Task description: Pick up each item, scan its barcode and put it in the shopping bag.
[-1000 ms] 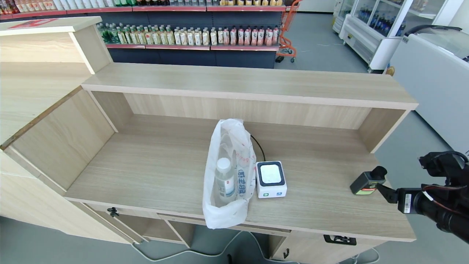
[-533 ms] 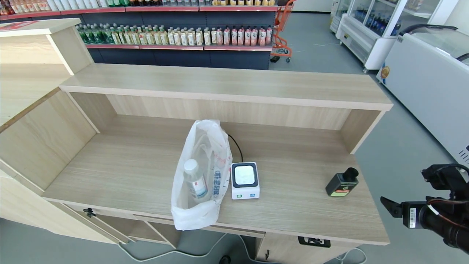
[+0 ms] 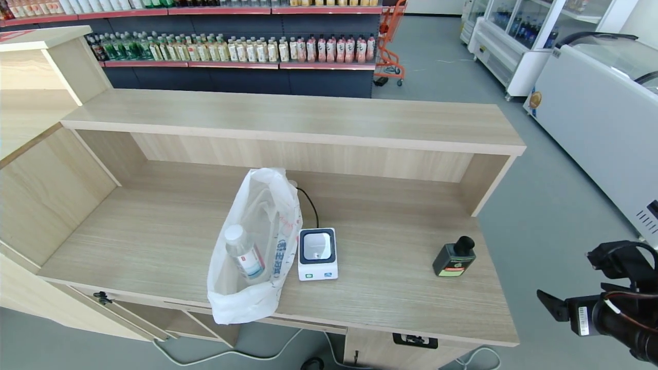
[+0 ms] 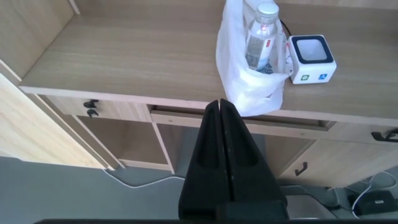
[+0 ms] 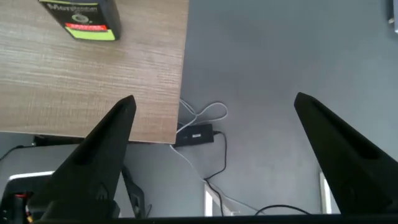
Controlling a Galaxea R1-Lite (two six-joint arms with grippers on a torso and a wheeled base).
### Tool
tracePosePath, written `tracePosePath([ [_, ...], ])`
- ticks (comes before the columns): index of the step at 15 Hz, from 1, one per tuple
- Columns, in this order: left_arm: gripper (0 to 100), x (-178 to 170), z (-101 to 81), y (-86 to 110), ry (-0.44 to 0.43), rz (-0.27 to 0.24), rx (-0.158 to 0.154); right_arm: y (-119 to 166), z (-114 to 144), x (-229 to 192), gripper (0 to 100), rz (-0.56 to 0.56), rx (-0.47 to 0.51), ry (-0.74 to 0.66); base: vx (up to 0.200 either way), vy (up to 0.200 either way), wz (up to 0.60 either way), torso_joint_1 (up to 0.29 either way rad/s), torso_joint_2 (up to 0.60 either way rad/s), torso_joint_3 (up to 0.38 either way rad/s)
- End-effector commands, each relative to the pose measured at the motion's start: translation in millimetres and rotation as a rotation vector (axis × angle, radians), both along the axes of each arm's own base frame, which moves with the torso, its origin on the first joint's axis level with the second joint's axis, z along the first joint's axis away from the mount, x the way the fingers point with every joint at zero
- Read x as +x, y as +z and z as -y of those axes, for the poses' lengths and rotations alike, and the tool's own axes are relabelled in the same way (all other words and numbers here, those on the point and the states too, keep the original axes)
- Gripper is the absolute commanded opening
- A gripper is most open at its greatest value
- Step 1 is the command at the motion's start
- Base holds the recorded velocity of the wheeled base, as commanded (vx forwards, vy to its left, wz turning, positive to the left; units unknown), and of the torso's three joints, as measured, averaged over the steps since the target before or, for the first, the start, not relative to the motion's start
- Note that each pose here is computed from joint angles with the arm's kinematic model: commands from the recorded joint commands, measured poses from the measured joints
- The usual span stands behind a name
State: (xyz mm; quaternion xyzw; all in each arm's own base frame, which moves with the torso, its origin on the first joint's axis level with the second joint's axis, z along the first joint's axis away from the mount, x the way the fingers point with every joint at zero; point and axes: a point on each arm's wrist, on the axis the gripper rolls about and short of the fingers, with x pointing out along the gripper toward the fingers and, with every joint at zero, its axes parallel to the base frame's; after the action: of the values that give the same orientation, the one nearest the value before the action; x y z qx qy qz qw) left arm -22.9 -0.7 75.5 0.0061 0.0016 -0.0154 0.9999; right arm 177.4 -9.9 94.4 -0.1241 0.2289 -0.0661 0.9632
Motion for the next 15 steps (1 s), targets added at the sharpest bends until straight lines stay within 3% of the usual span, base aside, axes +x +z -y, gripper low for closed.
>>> tracePosePath([
  [1, 0, 0, 0.0, 0.0, 0.000, 0.000, 0.000, -3, 2, 0, 100, -0.026, -0.031, 0.004, 0.000, 0.000, 0.00, 0.000, 0.00, 0.000],
  [5, 0, 0, 0.0, 0.0, -0.001, -0.001, 0.000, -19, 9, 23, 100, -0.125, -0.114, 0.023, 0.000, 0.000, 0.00, 0.000, 0.00, 0.000],
  [9, 0, 0, 0.0, 0.0, -0.001, -0.001, 0.000, -29, 11, 60, 100, -0.094, -0.148, 0.043, 0.000, 0.000, 0.00, 0.000, 0.00, 0.000],
  [15, 0, 0, 0.0, 0.0, 0.000, 0.000, 0.000, -46, -1, 76, 100, -0.095, -0.162, 0.109, 0.000, 0.000, 0.00, 0.000, 0.00, 0.000],
])
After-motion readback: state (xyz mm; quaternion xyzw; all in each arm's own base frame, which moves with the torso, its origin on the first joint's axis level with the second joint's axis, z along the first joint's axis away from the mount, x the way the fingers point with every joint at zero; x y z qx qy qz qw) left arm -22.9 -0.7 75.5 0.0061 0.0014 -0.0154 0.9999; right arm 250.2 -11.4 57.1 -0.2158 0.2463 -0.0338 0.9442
